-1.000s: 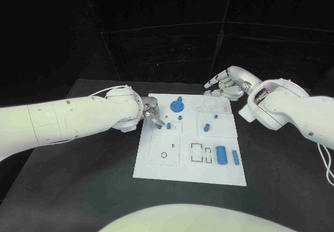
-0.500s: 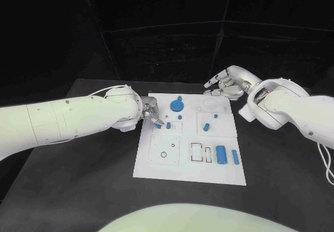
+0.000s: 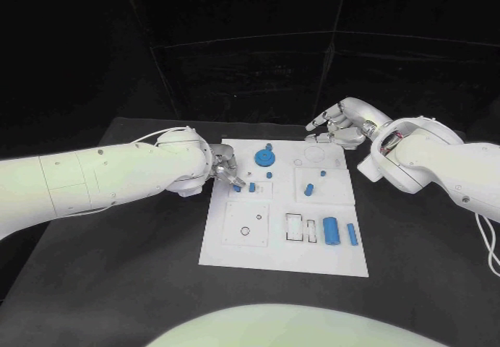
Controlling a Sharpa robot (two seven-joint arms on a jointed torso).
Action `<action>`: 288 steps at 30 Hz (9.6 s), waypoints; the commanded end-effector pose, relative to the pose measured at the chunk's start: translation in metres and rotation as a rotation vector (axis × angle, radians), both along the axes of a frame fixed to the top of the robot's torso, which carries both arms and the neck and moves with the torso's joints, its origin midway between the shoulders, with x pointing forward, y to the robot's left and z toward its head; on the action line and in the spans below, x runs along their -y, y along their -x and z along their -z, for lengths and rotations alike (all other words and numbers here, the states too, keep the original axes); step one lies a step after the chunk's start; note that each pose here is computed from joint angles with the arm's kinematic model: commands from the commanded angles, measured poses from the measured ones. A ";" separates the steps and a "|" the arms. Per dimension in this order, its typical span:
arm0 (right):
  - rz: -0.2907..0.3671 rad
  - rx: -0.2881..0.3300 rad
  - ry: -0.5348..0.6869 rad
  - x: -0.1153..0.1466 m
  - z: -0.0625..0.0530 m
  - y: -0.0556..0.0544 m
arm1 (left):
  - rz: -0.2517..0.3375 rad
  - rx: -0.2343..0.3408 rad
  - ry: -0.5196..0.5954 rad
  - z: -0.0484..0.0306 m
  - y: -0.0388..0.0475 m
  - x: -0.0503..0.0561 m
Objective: Assemble the parts on the task board
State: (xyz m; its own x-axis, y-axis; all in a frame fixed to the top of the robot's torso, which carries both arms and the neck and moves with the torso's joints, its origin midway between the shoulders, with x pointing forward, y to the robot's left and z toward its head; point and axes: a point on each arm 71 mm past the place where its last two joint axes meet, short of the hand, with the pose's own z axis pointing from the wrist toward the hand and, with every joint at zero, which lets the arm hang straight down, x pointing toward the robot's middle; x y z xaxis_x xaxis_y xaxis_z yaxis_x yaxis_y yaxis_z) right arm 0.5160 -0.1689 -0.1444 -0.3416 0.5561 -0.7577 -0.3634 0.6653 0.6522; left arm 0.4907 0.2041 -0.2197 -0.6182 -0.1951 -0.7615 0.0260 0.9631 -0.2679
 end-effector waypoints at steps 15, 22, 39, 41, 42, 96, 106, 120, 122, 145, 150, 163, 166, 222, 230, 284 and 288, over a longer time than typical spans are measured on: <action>-0.010 0.009 -0.003 -0.001 -0.002 0.000 | -0.010 -0.014 -0.012 0.0014 -0.0011 -0.002; -0.010 0.009 -0.004 -0.001 -0.002 0.000 | -0.010 -0.018 -0.013 0.0018 -0.0022 -0.002; -0.010 0.010 -0.004 -0.001 -0.002 0.000 | -0.001 -0.029 -0.014 0.0025 -0.0025 0.001; -0.010 0.010 -0.004 -0.001 -0.002 0.000 | 0.000 -0.030 -0.015 0.0026 -0.0024 0.001; -0.010 0.010 -0.004 -0.001 -0.002 0.000 | 0.000 -0.030 -0.015 0.0026 -0.0023 0.001; -0.002 0.012 -0.004 0.000 -0.002 -0.001 | -0.016 -0.014 -0.008 -0.0011 -0.0025 -0.004; 0.002 0.013 -0.003 0.001 -0.001 -0.002 | -0.187 0.120 0.285 -0.0203 -0.0105 -0.013; 0.002 0.014 -0.003 0.001 -0.001 -0.003 | 0.097 0.316 0.587 -0.0314 -0.0190 0.025; 0.001 0.014 -0.003 0.000 -0.001 -0.003 | 0.169 0.350 0.550 -0.0294 -0.0188 0.032; -0.011 0.013 -0.004 -0.005 -0.001 -0.004 | 0.501 0.388 0.086 -0.0013 -0.0290 0.067; -0.012 0.013 -0.004 -0.006 -0.001 -0.004 | 0.491 0.383 0.068 0.0001 -0.0322 0.068; -0.015 0.012 -0.005 -0.007 0.000 -0.004 | 0.501 0.361 0.057 0.0023 -0.0336 0.073; -0.016 0.012 -0.005 -0.008 0.000 -0.004 | 0.507 0.352 0.055 0.0030 -0.0332 0.075; -0.003 0.012 -0.001 -0.002 0.000 -0.006 | 0.384 0.418 0.142 -0.0213 -0.0202 0.017; -0.002 0.012 0.000 -0.002 0.001 -0.007 | 0.367 0.380 0.131 -0.0159 -0.0212 0.010; -0.002 0.011 -0.001 -0.002 0.000 -0.006 | 0.363 0.294 0.102 -0.0002 -0.0236 0.016; -0.001 0.011 0.000 -0.002 0.000 -0.006 | 0.362 0.295 0.101 -0.0002 -0.0238 0.015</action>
